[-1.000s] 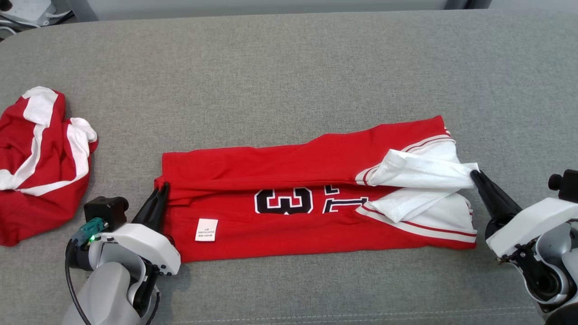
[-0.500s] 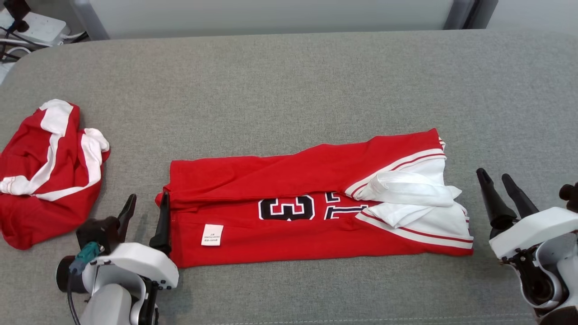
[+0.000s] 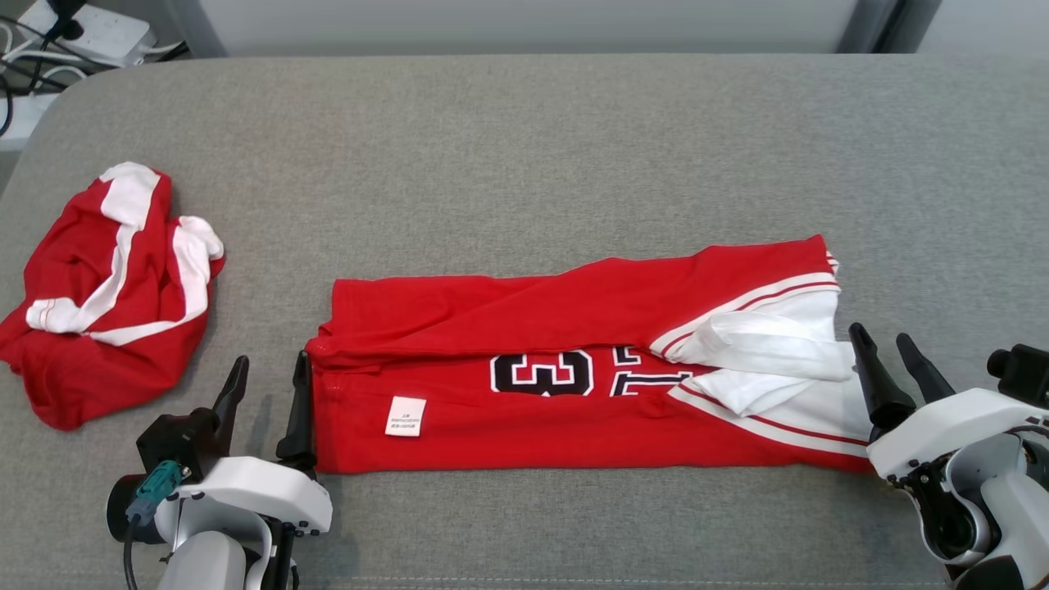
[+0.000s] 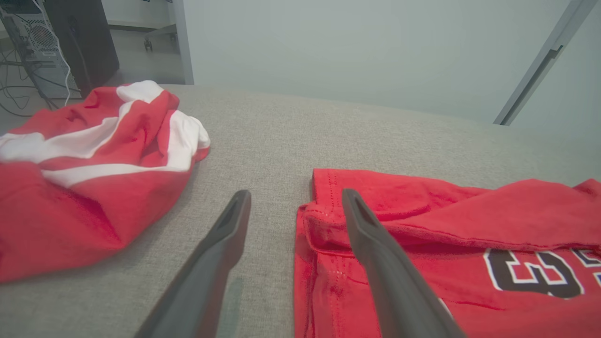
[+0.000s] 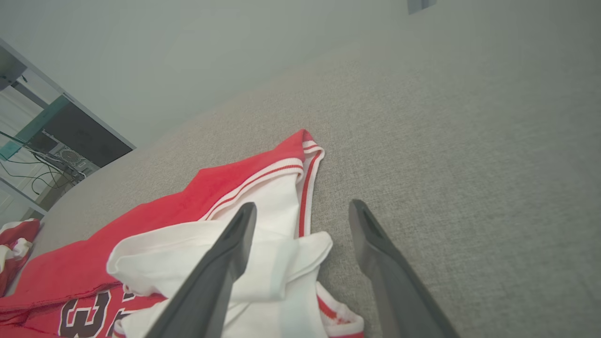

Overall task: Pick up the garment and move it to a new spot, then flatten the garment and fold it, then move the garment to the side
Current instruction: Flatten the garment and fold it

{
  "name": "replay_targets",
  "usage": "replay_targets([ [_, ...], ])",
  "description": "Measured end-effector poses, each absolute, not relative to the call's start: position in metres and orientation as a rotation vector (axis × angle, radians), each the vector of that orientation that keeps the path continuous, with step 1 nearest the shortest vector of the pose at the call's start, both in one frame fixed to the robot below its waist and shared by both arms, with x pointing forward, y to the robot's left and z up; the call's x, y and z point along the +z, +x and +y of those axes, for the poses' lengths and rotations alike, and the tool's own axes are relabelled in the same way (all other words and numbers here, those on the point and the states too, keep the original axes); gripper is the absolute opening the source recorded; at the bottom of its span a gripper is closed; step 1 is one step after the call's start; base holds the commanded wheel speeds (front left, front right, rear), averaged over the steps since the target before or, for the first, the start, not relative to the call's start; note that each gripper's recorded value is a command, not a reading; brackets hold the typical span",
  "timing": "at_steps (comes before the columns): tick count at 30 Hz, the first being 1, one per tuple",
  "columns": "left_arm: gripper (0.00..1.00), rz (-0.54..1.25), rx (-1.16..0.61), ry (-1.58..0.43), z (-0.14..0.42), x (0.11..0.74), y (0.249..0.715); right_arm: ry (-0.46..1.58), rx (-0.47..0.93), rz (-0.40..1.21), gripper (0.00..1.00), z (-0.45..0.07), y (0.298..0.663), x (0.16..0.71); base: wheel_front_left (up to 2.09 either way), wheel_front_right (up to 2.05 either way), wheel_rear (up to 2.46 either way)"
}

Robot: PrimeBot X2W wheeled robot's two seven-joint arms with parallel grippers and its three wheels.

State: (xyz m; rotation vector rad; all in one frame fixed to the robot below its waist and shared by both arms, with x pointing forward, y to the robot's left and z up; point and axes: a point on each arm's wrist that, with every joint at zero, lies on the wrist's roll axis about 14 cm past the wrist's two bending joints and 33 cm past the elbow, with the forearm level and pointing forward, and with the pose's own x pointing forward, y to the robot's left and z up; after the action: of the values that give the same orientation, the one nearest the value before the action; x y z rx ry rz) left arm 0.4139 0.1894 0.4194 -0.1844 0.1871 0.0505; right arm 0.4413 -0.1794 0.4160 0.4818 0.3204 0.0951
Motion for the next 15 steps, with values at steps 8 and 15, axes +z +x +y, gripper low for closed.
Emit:
replay_targets([
  [8, 1.0, 0.207, 0.086, -0.178, 0.205, 0.41, 0.408, 0.465, 0.102, 0.39, 1.0, -0.168, 0.456, 0.39, 0.0, 0.0, 0.0],
  [15, 1.0, 0.227, 0.111, -0.175, 0.214, 0.402, 0.404, 0.419, 0.157, 0.447, 1.0, -0.15, 0.464, 0.374, 0.0, 0.0, 0.0],
])
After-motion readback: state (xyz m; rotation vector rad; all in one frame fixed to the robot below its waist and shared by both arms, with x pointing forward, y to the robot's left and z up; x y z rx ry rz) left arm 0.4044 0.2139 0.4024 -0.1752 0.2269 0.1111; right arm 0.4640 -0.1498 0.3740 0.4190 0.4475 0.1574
